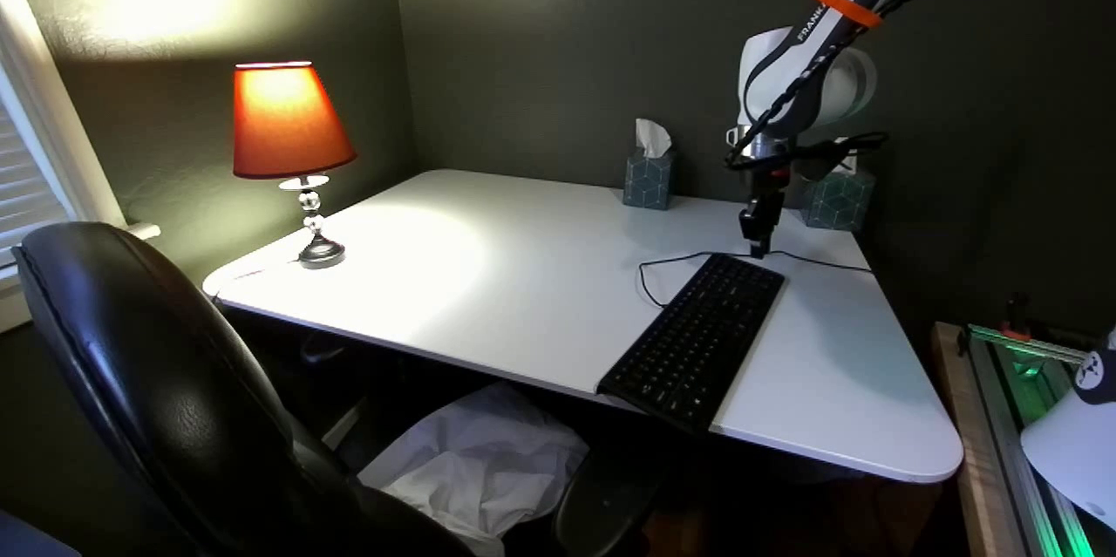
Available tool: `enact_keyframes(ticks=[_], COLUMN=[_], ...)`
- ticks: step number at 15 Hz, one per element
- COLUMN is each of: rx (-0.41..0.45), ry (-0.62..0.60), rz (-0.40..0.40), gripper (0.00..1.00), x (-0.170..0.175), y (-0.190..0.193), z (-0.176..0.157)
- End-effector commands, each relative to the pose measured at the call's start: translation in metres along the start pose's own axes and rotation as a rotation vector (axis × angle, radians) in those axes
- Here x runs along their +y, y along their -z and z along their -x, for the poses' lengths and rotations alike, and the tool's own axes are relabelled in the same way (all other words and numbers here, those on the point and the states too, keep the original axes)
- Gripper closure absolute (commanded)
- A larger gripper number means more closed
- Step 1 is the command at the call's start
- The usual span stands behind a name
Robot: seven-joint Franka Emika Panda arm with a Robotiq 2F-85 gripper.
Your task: Press a key on the keyboard
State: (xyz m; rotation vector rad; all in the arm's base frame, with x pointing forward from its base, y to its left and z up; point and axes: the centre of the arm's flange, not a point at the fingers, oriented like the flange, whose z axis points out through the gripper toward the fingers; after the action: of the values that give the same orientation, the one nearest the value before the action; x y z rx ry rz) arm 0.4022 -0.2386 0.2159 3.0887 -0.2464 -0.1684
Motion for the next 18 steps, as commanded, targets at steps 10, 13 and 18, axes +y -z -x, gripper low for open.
enact_keyframes(ticks=[10, 13, 18], rx=[-0.017, -0.024, -0.039], ry=[0.041, 0.038, 0.036], rz=[0.008, 0.01, 0.012], gripper=[1.0, 1.0, 1.0], x=[-0.022, -0.022, -0.021], y=[-0.02, -0.024, -0.031], z=[-0.033, -0.039, -0.046])
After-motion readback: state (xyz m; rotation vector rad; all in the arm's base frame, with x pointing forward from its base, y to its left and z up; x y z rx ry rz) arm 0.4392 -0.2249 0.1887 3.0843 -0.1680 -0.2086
